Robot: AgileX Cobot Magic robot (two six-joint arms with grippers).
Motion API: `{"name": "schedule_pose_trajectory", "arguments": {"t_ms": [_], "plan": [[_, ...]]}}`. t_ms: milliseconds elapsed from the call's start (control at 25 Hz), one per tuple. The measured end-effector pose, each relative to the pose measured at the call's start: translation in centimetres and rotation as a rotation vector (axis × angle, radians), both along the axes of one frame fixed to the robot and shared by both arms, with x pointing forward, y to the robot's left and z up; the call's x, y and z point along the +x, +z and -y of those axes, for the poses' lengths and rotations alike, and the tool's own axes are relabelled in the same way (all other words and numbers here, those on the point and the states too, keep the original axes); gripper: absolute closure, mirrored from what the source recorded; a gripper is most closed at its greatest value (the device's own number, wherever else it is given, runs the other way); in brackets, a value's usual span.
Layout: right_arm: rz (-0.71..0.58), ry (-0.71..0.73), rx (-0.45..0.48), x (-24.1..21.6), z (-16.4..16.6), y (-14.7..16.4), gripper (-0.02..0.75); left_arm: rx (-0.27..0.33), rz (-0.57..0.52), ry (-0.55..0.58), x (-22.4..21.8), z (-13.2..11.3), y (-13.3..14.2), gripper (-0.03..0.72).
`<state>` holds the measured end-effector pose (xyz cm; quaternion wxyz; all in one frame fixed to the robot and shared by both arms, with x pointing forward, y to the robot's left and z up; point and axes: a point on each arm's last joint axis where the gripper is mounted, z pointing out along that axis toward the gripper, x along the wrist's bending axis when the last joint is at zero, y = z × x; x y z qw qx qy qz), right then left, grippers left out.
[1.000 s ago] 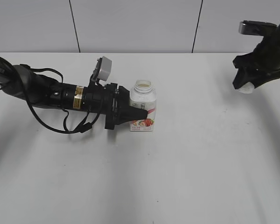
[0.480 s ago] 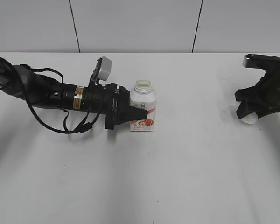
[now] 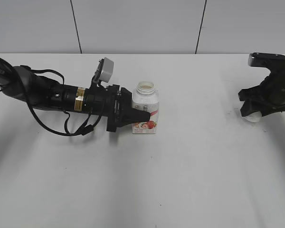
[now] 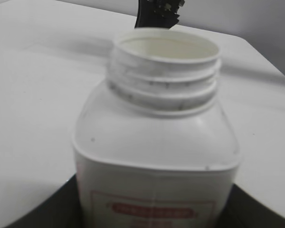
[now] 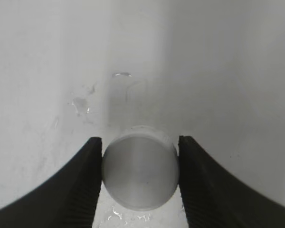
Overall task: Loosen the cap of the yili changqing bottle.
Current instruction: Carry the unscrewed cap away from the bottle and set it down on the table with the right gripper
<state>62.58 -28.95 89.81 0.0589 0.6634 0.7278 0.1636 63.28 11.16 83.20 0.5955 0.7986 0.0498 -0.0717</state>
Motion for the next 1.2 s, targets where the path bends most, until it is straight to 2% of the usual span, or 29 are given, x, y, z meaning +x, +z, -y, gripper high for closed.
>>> {"name": "schedule_pose_trajectory", "arguments": {"t_ms": [840, 920, 1080, 1200], "plan": [[0.002, -0.010, -0.006, 0.3, 0.1, -1.1, 0.351, -0.001, 0.000, -0.002, 0.0, 0.0, 0.0, 0.320], [0.002, -0.010, -0.006, 0.3, 0.1, -1.1, 0.321, -0.001, 0.000, -0.002, 0.0, 0.0, 0.0, 0.320], [0.002, -0.010, -0.006, 0.3, 0.1, -1.1, 0.190, -0.001, 0.000, -0.002, 0.0, 0.0, 0.0, 0.320], [0.002, -0.010, -0.006, 0.3, 0.1, -1.1, 0.173, -0.001, 0.000, -0.002, 0.0, 0.0, 0.0, 0.320]]}}
